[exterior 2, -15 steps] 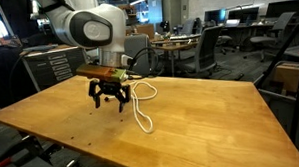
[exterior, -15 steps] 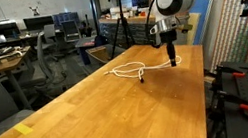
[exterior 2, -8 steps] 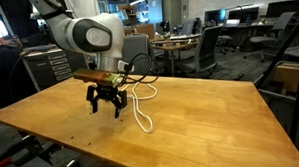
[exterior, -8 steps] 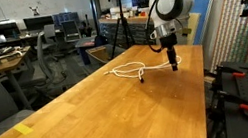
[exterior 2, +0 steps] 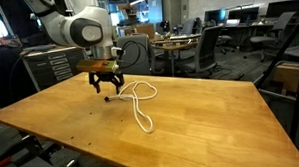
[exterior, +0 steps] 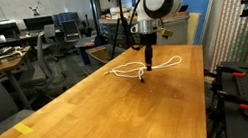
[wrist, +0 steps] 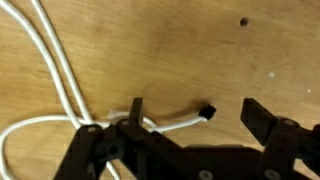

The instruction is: Tie a knot using the white rope

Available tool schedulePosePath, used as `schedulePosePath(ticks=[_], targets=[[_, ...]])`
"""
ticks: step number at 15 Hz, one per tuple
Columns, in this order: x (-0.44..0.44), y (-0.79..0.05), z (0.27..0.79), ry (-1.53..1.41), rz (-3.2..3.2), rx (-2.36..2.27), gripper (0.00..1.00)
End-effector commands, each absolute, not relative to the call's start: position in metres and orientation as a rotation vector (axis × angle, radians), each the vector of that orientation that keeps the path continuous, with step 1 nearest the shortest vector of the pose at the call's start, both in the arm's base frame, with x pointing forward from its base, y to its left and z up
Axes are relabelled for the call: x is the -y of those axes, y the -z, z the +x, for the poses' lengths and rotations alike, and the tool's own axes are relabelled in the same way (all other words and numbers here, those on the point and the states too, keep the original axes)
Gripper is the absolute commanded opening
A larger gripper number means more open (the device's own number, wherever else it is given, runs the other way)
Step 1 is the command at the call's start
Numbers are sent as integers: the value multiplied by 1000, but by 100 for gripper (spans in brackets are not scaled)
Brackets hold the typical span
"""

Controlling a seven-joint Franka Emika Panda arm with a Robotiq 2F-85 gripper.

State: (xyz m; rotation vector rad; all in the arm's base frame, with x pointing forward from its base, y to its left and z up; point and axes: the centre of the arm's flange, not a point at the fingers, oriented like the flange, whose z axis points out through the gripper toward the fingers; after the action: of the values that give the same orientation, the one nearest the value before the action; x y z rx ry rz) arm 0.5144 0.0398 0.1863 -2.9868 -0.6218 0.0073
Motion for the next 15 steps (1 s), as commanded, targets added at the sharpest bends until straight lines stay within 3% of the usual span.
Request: schedulePosePath(ticks=[1,8,9,10,12,13,14,15], targets=[[-60,-159,558,41,-2918,579,100],[-61,-109,573,-21,-2953,490,100],[-61,-108,572,-28,-2956,482,90],[-64,-109,570,-35,-2955,477,73],[-73,-117,562,-52,-2970,472,57],[-79,-122,556,-61,-2985,475,56],[-85,-129,551,-76,-3009,466,41],[-92,-136,545,-86,-3043,460,34]])
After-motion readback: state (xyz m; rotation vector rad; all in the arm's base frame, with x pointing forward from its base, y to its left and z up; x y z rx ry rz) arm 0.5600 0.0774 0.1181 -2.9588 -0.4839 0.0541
